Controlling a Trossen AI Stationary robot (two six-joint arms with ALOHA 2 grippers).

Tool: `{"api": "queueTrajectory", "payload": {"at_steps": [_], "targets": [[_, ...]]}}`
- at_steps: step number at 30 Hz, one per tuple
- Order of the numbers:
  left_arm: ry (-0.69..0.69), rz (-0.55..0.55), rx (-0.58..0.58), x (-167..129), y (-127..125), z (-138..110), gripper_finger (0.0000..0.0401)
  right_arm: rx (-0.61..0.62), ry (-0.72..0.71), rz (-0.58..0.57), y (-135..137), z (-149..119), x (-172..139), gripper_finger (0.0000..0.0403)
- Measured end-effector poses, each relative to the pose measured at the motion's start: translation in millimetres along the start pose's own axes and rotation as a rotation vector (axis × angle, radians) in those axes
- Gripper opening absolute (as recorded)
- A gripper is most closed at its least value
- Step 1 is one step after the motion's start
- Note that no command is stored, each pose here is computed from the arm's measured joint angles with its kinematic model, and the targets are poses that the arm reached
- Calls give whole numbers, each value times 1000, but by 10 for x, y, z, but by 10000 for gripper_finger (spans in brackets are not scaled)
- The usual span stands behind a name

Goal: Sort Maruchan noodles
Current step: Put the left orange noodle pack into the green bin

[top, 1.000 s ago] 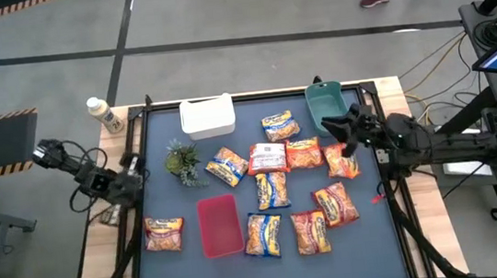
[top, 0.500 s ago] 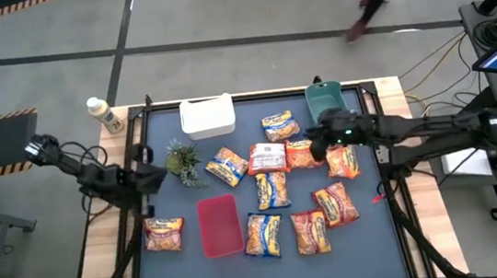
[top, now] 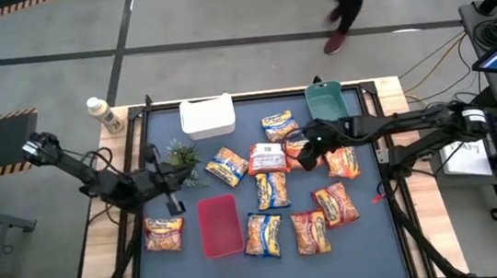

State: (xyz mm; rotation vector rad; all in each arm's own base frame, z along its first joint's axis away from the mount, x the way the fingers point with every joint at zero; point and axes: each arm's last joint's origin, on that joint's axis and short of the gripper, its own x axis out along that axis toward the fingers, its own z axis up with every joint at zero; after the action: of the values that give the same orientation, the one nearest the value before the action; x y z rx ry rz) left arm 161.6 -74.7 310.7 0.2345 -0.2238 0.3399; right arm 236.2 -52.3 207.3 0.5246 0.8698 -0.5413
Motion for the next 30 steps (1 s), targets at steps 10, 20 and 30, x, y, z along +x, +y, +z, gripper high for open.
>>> {"api": "queueTrajectory", "payload": {"at_steps": [10, 20, 30], "targets": [[119, 61, 159, 337, -291, -118, 0, -43, -13, 23, 162, 126, 103, 79], [212, 149, 215, 752, -377, -363, 0, -107, -114, 82, 273, 275, 69, 79], [288, 155, 235, 905, -491, -654, 0, -138, -151, 96, 319, 366, 10, 79]]}}
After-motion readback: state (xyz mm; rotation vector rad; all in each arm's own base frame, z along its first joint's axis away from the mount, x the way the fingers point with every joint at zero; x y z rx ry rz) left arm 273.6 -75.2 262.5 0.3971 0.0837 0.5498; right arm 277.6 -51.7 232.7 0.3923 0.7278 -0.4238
